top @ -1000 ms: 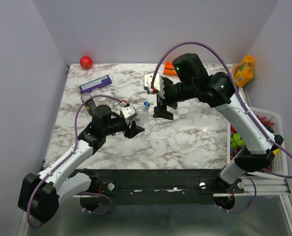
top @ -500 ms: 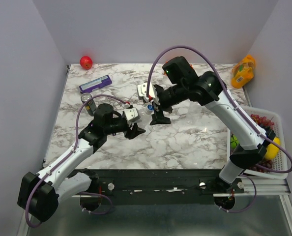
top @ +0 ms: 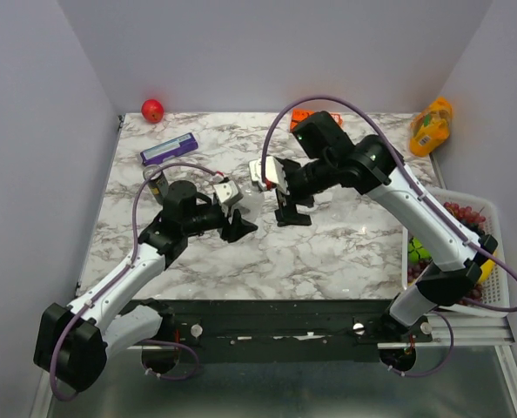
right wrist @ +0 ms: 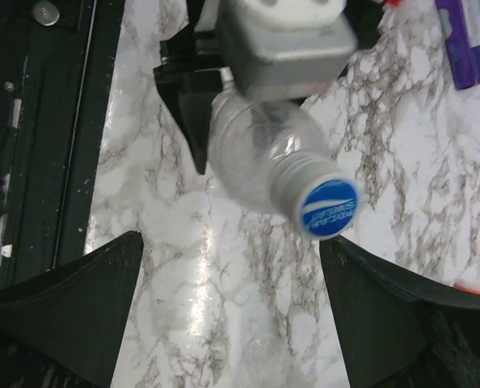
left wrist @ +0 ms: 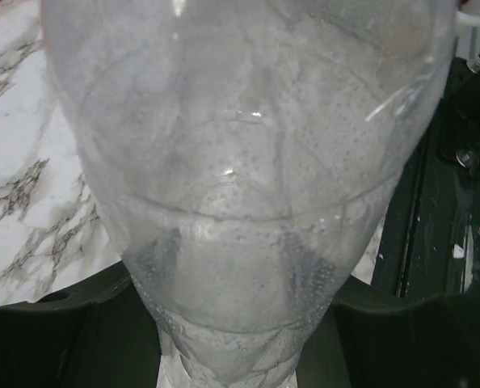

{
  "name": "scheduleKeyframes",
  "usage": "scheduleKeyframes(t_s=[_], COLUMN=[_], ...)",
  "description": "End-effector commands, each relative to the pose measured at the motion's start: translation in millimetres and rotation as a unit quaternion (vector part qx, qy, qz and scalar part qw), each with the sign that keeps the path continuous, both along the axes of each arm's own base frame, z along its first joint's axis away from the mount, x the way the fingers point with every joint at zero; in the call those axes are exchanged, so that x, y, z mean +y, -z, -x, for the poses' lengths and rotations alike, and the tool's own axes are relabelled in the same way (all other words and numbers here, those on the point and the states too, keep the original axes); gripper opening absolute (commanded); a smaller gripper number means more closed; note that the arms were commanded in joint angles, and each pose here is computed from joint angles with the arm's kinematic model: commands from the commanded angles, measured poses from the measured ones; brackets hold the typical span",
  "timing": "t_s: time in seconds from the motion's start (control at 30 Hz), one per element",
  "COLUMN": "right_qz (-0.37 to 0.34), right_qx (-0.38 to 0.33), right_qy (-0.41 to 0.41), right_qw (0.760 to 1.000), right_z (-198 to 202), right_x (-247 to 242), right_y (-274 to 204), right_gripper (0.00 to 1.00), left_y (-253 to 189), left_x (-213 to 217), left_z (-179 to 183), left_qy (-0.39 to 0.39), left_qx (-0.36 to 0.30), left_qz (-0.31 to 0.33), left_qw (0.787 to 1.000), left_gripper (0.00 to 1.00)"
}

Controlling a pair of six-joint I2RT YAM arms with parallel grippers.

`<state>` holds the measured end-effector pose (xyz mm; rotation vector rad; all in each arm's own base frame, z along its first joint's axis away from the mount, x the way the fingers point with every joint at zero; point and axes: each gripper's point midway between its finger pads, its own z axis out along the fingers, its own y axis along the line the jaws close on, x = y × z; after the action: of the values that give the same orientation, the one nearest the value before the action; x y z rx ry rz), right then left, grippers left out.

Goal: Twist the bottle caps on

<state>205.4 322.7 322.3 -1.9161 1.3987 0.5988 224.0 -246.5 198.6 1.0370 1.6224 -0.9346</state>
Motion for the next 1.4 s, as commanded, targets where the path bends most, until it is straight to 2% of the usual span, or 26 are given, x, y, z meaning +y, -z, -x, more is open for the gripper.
scheduleKeyframes(t_s=[0.0,0.07,0.13,0.23,0.3,0.4,0.53,0.7,1.03,1.37], right_qz=[0.09,0.081,0.054,-0.013,-0.062,-0.093,-0.067,-0.041,-0.036,-0.034], right_qx=[0.086,0.085,0.073,0.023,-0.009,-0.02,-0.023,-0.038,-0.071,-0.094], right_qy=[0.037,0.053,0.077,0.091,0.061,-0.001,-0.081,-0.135,-0.154,-0.152], right_qw=[0.992,0.992,0.993,0.995,0.996,0.995,0.994,0.989,0.985,0.983], right_z=[33.5,29.3,14.3,-9.5,-11.4,0.0,21.3,35.9,30.3,21.2], right_x=[-44.4,-50.4,-49.9,-35.7,-22.3,-10.9,-8.8,-8.6,0.9,7.8], right_y=[31.1,26.1,12.1,-25.5,-50.1,-60.0,-40.3,-18.2,-9.9,-0.8], right_gripper=[0.94,0.92,0.91,0.89,0.88,0.88,0.88,0.84,0.67,0.61], left_y=[-22.0,-13.8,0.0,18.3,25.0,27.4,20.7,19.8,16.0,13.3], left_x=[8.9,11.5,11.8,12.9,13.9,14.7,14.3,15.0,14.9,13.2], left_z=[-26.1,-24.8,-16.2,-1.4,3.4,7.5,2.9,1.8,1.7,-0.2], left_qy=[-0.056,-0.044,-0.021,0.029,0.055,0.07,0.069,0.074,0.08,0.082], left_qx=[-0.014,-0.037,-0.028,-0.051,-0.079,-0.088,-0.1,-0.111,-0.118,-0.123], left_qz=[0.034,0.009,-0.018,-0.069,-0.095,-0.112,-0.117,-0.125,-0.13,-0.128], left_qw=[0.998,0.998,0.999,0.996,0.991,0.987,0.986,0.983,0.981,0.981], left_gripper=[0.0,0.0,0.0,0.0,0.0,0.0,0.0,0.0,0.0,0.0])
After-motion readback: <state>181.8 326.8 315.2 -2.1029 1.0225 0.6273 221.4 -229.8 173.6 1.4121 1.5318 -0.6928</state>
